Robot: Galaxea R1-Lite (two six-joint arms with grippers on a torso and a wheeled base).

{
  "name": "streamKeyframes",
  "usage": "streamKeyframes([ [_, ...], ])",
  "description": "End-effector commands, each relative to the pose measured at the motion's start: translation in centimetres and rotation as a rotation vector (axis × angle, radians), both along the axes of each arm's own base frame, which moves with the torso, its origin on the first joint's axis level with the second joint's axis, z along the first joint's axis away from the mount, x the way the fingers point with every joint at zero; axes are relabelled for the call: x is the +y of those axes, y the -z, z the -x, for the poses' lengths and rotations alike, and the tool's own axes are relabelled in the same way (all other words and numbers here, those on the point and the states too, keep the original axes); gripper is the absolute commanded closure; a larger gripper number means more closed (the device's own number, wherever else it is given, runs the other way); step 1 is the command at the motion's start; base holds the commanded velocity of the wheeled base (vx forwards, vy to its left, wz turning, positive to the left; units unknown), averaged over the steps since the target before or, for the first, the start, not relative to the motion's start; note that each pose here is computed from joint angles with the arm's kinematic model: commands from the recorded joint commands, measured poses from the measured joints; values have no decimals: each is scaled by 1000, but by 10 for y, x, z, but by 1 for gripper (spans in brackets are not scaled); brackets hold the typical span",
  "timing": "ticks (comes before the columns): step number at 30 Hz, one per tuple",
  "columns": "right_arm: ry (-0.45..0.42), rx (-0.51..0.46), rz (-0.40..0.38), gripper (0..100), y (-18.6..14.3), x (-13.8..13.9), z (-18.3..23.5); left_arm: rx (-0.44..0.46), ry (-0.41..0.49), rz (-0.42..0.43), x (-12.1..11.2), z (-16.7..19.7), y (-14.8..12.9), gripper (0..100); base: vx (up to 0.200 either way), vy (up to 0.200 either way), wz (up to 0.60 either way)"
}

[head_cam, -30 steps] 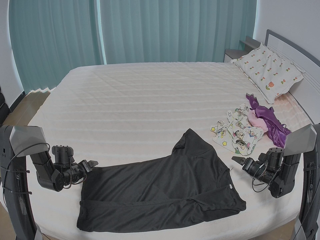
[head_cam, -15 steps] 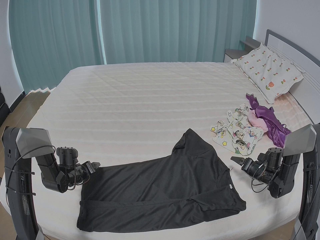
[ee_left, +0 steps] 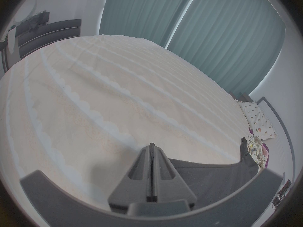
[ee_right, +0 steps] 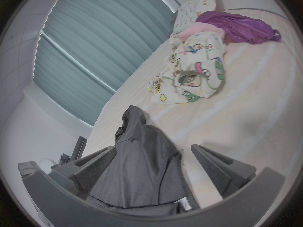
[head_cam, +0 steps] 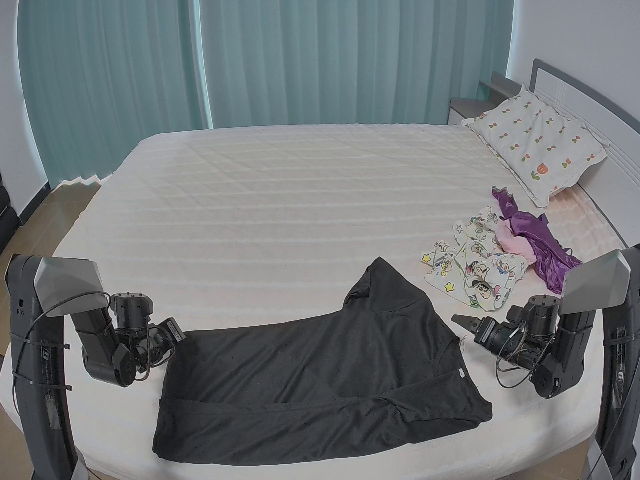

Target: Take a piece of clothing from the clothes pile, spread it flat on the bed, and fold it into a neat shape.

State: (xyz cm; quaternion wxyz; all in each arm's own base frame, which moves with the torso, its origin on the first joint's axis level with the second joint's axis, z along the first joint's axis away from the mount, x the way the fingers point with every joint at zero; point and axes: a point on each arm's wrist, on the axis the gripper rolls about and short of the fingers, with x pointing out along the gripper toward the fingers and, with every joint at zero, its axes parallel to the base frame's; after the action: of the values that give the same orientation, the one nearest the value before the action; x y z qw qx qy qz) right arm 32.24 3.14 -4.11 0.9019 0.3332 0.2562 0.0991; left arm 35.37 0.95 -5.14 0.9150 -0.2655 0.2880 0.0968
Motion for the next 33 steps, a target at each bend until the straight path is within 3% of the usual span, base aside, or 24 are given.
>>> streamKeyframes([
  [1,-36,-34,12,0,-6,11,-5,-5,-20,7,1,0,-1,100,0,0,0],
  [5,-74,-50,14,0,-24,27,-34,-22,-58,59,1,-1,-7,100,0,0,0],
  [11,-106,-53,25,0,-31,51,-67,-15,-69,72,4,1,-5,100,0,0,0],
  [16,-171,-49,114,0,-22,68,-88,-9,-69,77,6,2,-4,100,0,0,0],
  [26,-110,31,206,0,1,82,-129,-4,-85,116,8,5,-5,100,0,0,0],
  [33,-102,69,208,0,15,83,-134,-2,-84,117,8,5,-4,100,0,0,0],
])
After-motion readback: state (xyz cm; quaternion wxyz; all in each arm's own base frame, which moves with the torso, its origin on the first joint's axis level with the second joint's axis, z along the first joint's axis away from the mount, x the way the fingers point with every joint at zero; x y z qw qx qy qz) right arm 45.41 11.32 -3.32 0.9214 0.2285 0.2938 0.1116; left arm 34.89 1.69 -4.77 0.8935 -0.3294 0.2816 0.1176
